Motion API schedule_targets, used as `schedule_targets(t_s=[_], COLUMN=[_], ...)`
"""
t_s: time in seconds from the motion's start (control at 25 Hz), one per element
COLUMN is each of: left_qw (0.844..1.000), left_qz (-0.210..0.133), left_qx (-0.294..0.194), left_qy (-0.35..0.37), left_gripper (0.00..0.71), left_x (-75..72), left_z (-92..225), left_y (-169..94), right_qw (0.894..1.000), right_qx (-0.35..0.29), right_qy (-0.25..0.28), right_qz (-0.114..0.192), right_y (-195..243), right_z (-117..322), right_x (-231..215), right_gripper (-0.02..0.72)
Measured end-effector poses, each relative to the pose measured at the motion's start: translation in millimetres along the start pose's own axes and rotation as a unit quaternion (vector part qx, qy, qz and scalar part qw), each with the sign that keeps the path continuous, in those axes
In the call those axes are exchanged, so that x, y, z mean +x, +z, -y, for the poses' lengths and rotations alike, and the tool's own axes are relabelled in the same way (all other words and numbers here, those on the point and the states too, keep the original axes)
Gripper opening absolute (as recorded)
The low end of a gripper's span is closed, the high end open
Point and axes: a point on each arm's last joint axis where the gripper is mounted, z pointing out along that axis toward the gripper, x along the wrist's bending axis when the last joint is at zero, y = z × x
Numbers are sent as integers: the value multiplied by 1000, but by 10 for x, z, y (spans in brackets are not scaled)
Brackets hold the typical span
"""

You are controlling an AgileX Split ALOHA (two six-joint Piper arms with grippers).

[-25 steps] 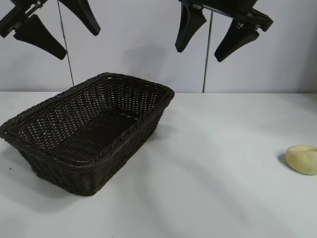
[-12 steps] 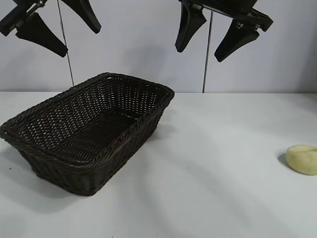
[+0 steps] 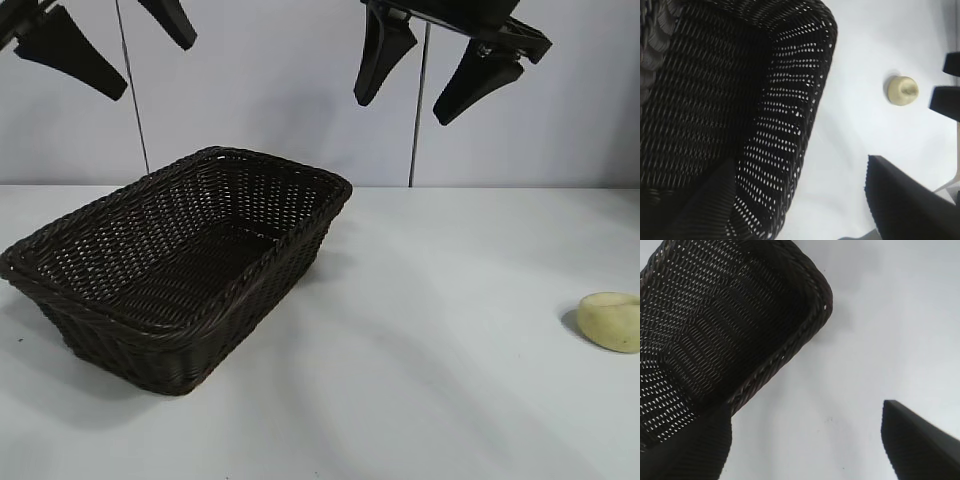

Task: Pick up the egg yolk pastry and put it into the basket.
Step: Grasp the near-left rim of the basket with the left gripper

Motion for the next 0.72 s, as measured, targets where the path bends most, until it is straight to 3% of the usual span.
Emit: schedule_targets(t_s=[0.4, 0.72], left_qw=[999, 985], left_qz=[-23, -39], left_qx=[13, -15], left_qy=[-34, -167], left_gripper=[529, 529], left_x=[46, 228], left_z=[476, 854], left_y=[-104, 73], right_qw=[1000, 1000], right_qx=[3, 4], right_qy=[0, 0], right_qz=[1, 1], right_y=[0, 0], right_z=[5, 7], right_x=[-1, -1], right_gripper=[590, 590])
